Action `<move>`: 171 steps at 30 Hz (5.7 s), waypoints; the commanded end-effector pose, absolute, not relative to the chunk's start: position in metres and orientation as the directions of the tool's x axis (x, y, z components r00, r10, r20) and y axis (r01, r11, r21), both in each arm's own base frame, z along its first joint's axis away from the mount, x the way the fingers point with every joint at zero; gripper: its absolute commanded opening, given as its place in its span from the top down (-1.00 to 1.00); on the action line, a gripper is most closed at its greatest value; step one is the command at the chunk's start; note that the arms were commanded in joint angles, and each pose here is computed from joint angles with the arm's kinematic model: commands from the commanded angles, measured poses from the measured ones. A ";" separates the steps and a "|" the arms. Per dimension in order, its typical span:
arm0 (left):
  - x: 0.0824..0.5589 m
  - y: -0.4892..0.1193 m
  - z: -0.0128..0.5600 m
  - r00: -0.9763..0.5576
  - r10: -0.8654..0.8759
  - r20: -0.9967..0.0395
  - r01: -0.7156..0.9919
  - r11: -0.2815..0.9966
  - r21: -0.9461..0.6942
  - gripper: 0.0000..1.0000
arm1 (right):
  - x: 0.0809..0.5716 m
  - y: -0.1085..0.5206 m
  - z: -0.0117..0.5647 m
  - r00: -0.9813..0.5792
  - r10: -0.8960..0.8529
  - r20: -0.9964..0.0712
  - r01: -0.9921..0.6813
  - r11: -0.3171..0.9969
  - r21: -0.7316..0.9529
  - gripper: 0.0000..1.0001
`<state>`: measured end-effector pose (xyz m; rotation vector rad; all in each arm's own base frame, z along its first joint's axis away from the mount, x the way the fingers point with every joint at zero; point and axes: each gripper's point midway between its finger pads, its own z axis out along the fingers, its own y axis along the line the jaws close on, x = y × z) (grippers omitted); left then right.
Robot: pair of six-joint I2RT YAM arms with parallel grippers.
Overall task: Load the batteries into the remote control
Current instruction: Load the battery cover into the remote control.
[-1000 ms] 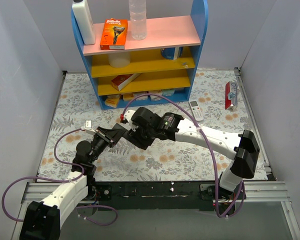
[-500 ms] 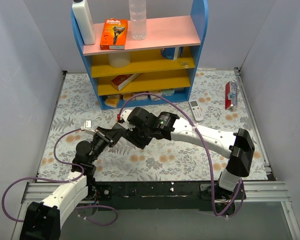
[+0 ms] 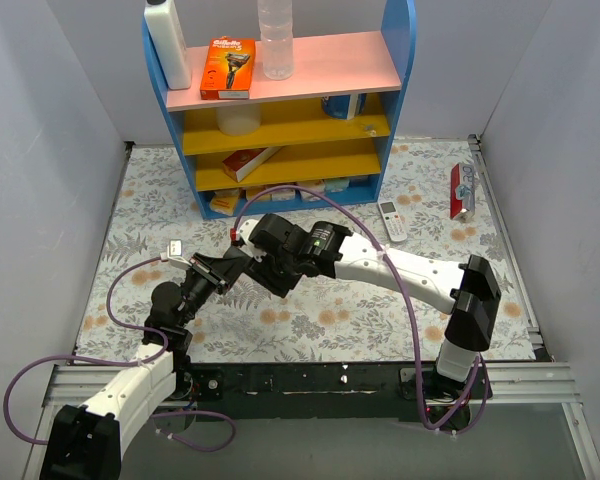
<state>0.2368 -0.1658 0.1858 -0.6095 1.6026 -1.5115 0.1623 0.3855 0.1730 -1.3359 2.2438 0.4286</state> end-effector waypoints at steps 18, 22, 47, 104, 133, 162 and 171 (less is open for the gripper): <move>0.225 -0.164 0.179 -0.558 -0.820 -0.126 0.147 0.051 -0.988 1.00 | 0.170 0.393 0.178 -0.403 -0.742 -0.536 -0.873 0.487 -0.017 0.22; 0.225 -0.164 0.176 -0.557 -0.822 -0.118 0.135 0.050 -0.990 1.00 | 0.170 0.395 0.181 -0.399 -0.740 -0.542 -0.875 0.484 -0.017 0.16; 0.222 -0.160 0.143 -0.553 -0.833 -0.030 0.015 0.026 -1.000 1.00 | 0.175 0.397 0.207 -0.375 -0.721 -0.582 -0.874 0.485 -0.037 -0.27; 0.216 -0.188 0.204 -0.705 -0.708 -0.034 0.050 -0.002 -0.999 1.00 | 0.125 0.372 0.175 0.526 -0.597 -0.605 -0.850 -0.358 -0.386 -0.25; 0.207 -0.189 0.230 -0.728 -0.685 0.041 0.061 -0.124 -0.990 1.00 | 0.129 0.387 0.144 0.505 -0.672 -0.542 -0.860 -0.338 -0.382 -0.03; 0.190 -0.195 0.250 -0.767 -0.633 0.106 0.054 -0.228 -0.972 1.00 | 0.163 0.437 0.160 0.466 -0.610 -0.641 -0.855 -0.126 -0.503 0.08; 0.186 -0.201 0.249 -0.786 -0.611 0.094 0.046 -0.210 -0.977 1.00 | 0.173 0.443 0.170 0.496 -0.577 -0.650 -0.828 -0.087 -0.554 0.05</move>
